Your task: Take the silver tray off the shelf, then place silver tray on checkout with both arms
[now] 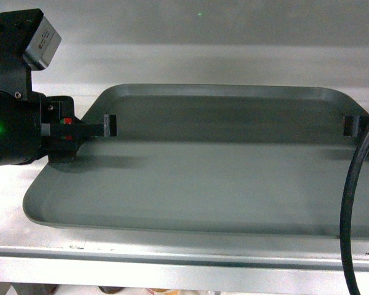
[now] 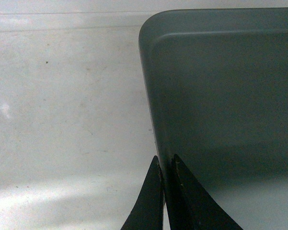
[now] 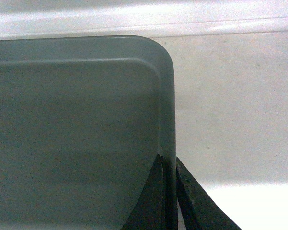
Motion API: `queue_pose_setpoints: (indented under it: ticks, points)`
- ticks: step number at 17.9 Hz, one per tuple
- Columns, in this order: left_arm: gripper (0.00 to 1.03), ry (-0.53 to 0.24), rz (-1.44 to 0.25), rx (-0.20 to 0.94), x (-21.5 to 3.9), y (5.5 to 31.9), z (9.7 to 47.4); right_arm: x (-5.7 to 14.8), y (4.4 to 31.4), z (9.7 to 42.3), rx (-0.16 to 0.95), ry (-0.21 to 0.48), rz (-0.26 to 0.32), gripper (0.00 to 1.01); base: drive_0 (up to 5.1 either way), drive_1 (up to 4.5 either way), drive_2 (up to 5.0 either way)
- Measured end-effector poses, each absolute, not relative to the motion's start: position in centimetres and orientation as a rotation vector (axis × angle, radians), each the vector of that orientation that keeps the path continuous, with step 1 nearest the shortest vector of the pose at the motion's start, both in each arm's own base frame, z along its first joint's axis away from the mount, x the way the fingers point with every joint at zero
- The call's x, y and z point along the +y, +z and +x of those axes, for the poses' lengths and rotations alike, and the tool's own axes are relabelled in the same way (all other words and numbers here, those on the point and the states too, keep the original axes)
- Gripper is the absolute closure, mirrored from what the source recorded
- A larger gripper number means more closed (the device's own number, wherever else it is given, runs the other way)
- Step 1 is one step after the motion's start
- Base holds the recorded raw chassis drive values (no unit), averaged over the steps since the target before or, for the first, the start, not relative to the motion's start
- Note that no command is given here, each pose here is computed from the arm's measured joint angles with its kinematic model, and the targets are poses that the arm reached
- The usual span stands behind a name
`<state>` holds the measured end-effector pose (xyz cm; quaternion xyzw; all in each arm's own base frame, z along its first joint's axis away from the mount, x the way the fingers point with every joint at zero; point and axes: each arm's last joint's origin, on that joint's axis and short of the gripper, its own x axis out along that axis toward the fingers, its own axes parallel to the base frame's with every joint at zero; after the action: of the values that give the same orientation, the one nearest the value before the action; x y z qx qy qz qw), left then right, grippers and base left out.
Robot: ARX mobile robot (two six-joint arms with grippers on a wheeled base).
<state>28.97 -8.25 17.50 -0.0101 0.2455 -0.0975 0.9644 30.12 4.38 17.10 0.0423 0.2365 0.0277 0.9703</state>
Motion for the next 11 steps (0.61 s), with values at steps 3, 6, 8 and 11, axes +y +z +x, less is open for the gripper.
queue_pose_setpoints:
  ticks: [3,6,8,11]
  points:
    - [1.0,-0.199,-0.017,0.509,-8.33,17.39,28.88,4.39,17.01,30.01,0.5,0.059,0.083,0.98,0.0,0.0,0.0]
    - [1.0,-0.196,-0.014,0.523,-8.31,17.27,28.82,4.4,17.12,30.05,0.502,0.06,0.082,0.98,0.0,0.0,0.0]
    - [1.0,-0.193,-0.013,0.526,-8.26,17.22,28.8,4.44,17.16,30.06,0.501,0.064,0.078,0.98,0.0,0.0,0.0]
    - [1.0,-0.187,-0.012,0.529,-8.15,16.98,28.58,4.44,17.21,30.05,0.498,0.066,0.077,0.98,0.0,0.0,0.0]
